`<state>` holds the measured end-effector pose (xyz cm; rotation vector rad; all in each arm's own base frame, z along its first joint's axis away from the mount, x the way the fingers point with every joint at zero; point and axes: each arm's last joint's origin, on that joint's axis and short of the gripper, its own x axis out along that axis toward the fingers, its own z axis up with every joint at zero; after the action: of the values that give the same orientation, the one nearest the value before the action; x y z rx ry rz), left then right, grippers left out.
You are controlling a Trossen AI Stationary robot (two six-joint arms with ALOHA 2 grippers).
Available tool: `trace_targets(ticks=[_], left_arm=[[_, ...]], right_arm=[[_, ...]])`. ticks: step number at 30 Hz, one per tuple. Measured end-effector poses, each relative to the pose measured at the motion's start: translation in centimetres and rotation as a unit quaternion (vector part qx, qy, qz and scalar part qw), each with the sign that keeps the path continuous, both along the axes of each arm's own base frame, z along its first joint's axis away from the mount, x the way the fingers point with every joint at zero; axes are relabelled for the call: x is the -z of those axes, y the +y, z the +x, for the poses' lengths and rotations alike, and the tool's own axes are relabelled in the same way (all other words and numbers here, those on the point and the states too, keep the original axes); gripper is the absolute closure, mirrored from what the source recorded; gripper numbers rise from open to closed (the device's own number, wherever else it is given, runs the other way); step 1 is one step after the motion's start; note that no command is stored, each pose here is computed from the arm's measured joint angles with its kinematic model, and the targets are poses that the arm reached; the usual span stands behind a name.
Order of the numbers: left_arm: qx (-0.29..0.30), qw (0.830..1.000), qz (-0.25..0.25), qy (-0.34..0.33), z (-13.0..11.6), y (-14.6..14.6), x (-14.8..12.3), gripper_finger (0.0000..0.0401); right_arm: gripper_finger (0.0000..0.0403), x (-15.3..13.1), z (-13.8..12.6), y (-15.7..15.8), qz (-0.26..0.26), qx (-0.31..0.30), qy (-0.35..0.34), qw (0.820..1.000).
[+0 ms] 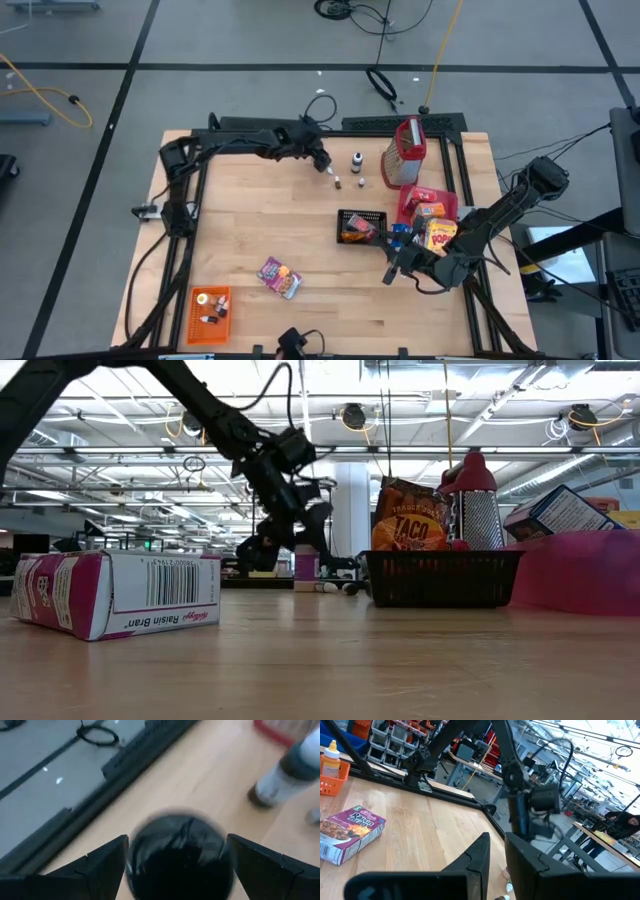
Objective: Pick & Place Kitchen Items
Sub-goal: Put the purple seasoning bottle into the black bin
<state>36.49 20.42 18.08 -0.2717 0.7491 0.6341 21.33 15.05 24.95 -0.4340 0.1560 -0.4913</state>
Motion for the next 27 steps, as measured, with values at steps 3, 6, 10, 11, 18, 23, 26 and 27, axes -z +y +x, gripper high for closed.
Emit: trace_targets(ticks=[3, 6, 10, 11, 18, 23, 26, 27], left_arm=[[0.002, 1.000, 0.009, 0.014, 0.30, 0.24, 1.23, 0.0064], [-0.005, 1.000, 0.010, 0.019, 0.25, 0.39, 1.49, 0.0064], [-0.007, 1.000, 0.012, 0.019, 0.23, 0.42, 1.46, 0.0067], [-0.007, 1.000, 0.012, 0.018, 0.26, 0.43, 1.44, 0.0073], [-0.007, 1.000, 0.014, 0.014, 0.32, 0.43, 1.38, 0.0176], [-0.006, 1.000, 0.014, 0.013, 0.38, 0.35, 1.37, 0.0206], [-0.003, 1.000, 0.013, 0.017, 0.46, 0.09, 1.37, 0.0206], [-0.003, 1.000, 0.014, 0.018, 0.46, -0.07, 1.24, 0.0206]], right_arm=[[0.0348, -0.01, 0.00, 0.00, -0.001, 0.000, 0.000, 1.000], [0.0348, 0.00, 0.00, 0.00, -0.004, 0.000, 0.002, 1.000], [0.0348, 0.03, 0.00, -0.01, -0.008, 0.000, 0.005, 1.000], [0.0348, 0.03, 0.00, -0.01, -0.009, 0.000, 0.006, 1.000], [0.0348, 0.05, -0.01, -0.01, -0.010, 0.000, 0.007, 1.000], [0.0348, 0.05, -0.01, -0.01, -0.010, 0.000, 0.007, 1.000], [0.0348, 0.05, -0.01, -0.01, -0.010, 0.000, 0.007, 1.000], [0.0348, 0.05, -0.01, -0.01, -0.010, 0.000, 0.007, 1.000]])
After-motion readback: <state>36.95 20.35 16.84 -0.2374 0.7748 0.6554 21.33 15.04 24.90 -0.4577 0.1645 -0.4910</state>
